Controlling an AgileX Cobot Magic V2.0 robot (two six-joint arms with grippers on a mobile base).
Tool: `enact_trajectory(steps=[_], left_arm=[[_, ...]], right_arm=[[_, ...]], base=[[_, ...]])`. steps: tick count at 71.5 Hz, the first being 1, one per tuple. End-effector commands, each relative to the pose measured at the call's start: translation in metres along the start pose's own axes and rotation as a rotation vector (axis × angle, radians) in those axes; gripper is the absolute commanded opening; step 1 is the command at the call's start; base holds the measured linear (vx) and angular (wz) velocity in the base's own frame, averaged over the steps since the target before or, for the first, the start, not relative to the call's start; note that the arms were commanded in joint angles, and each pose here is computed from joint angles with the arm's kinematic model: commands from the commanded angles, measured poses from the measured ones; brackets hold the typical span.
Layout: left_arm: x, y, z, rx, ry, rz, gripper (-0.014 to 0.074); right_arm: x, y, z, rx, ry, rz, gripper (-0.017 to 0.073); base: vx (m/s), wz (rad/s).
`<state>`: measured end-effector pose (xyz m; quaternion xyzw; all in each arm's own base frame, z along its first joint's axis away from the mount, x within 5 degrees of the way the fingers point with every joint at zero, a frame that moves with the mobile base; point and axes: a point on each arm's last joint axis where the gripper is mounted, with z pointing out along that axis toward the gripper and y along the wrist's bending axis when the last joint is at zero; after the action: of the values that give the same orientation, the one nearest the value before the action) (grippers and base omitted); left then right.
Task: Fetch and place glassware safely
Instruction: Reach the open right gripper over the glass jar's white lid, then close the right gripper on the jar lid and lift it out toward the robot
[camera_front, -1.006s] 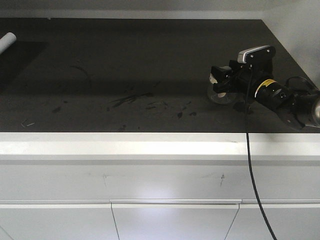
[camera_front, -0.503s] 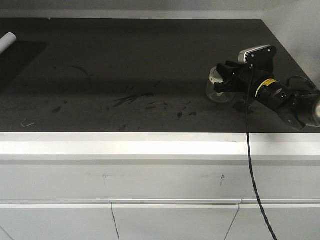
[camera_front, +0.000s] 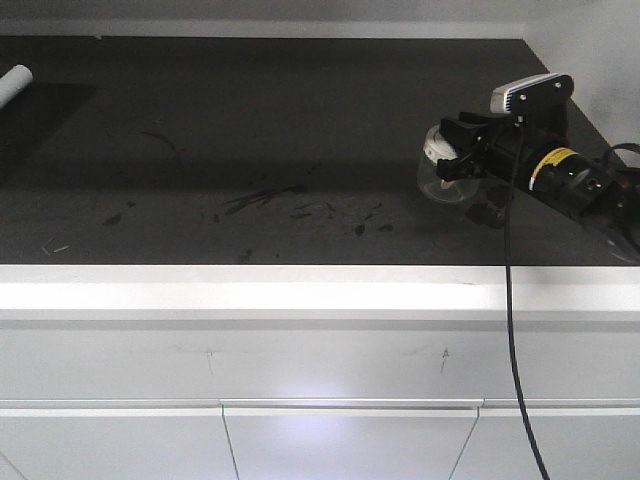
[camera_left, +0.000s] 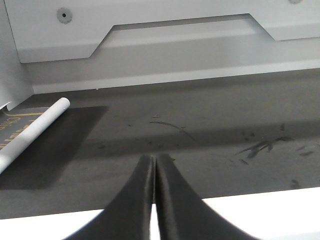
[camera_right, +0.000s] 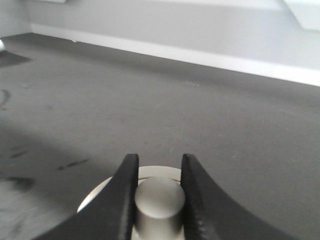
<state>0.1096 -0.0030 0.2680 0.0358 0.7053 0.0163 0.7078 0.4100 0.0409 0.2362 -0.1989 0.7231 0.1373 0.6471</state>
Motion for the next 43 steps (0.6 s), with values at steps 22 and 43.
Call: enact_trajectory(steps=[22, 43], left_arm=[[-0.016, 0.001, 0.0, -0.008, -0.098, -0.016, -0.0007], [-0.016, 0.001, 0.0, -0.008, -0.098, -0.016, -0.0007]], right_arm=[[-0.062, 0.043, -0.093, -0.008, -0.183, -0.068, -0.0003], [-0.075, 0.102, -0.14, -0.125, -0.252, -0.102, -0.0003]], base=[[0.0, 0.0], [0.0, 0.0]])
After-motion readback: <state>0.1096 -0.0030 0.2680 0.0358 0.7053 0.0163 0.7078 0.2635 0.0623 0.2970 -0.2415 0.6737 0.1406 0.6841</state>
